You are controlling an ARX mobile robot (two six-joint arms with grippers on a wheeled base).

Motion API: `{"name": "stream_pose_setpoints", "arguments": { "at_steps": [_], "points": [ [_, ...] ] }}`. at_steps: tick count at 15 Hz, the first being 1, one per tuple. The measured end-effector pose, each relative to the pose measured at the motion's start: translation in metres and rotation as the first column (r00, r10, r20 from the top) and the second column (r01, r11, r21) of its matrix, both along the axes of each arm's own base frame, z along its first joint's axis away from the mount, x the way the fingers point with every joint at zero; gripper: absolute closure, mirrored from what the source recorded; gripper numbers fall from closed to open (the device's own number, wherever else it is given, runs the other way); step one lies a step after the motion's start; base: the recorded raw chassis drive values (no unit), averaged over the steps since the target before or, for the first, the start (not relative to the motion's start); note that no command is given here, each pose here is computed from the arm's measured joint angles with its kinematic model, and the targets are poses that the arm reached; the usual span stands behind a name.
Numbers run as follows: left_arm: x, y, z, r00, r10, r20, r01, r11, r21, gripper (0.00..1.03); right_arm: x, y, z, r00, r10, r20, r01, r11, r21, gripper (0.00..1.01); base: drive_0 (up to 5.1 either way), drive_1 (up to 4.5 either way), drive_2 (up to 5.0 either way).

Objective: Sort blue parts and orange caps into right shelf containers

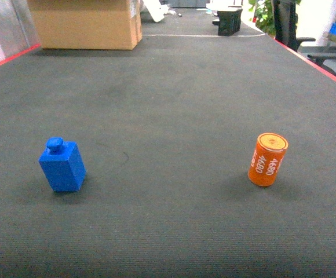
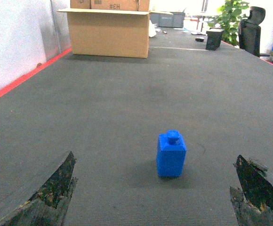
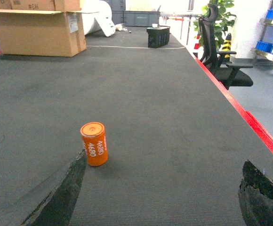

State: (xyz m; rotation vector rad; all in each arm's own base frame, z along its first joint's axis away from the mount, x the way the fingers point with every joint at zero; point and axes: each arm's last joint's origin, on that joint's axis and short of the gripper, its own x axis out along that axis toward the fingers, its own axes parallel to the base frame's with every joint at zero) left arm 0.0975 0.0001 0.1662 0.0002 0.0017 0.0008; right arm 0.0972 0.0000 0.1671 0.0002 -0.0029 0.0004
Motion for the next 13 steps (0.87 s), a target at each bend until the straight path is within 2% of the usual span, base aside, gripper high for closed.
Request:
{"name": "stream_pose_setpoints", "arguments": {
  "at_steps": [13],
  "points": [
    [0.0000, 0.0000, 0.0000, 1.000, 0.000, 0.000, 0.000, 1.0000, 0.000, 0.05, 0.0000, 0.0000, 0.0000, 1.000, 0.000, 0.000, 0.000, 1.0000, 0.000, 0.03, 0.0, 0.00, 0.0]
  ]
}}
